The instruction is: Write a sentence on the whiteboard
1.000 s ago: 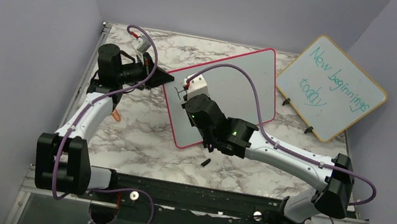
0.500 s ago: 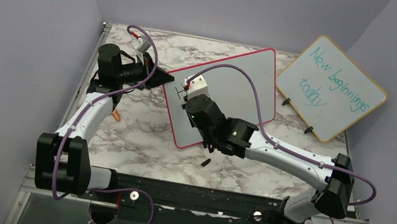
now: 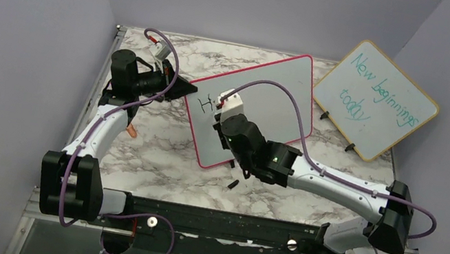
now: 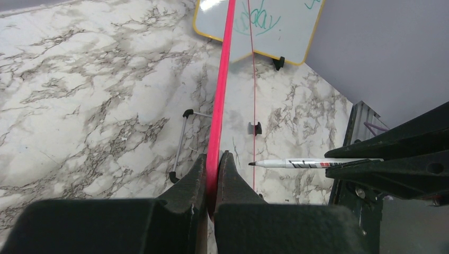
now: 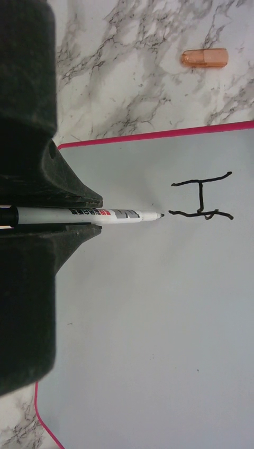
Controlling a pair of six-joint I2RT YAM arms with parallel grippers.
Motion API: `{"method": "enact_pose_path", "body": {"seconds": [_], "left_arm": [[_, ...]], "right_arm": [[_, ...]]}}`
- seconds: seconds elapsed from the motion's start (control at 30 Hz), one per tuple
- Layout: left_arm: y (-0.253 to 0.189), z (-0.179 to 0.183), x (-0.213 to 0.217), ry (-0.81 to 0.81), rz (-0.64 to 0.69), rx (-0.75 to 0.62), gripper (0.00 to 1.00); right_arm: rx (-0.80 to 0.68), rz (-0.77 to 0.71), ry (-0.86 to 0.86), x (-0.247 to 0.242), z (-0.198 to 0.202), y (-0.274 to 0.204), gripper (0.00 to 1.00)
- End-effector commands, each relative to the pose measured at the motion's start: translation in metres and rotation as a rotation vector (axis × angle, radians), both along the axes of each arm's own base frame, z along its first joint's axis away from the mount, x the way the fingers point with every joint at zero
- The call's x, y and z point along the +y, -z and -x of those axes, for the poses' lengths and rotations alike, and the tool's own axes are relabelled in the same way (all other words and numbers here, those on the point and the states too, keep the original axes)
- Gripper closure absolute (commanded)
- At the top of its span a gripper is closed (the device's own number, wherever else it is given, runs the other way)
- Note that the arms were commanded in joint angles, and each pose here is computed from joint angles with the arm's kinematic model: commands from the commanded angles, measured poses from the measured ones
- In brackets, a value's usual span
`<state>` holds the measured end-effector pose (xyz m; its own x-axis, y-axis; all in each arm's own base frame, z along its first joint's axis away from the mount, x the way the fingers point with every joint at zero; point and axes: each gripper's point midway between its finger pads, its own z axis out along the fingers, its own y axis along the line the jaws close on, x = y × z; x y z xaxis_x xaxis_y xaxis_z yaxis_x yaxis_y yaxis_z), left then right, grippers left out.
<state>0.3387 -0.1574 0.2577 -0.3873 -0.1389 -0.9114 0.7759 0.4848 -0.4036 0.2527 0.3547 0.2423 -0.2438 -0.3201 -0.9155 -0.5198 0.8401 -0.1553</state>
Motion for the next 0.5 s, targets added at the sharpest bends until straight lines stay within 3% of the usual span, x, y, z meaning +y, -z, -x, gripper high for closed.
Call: {"method": "enact_pose_path", "body": {"seconds": [0.0,0.47], "left_arm": [[0.040,0.004,-0.004,0.017,-0.083,0.035,1.00],[0.041,0.004,-0.003,0.016,-0.085,0.037,1.00]], "right_arm": [[-0.081,-0.133,-0.019,0.000,-0.002,-0.038,0.99],[-0.112,-0.101,0.063,0.000,-0.017,-0.031,0.99]]}}
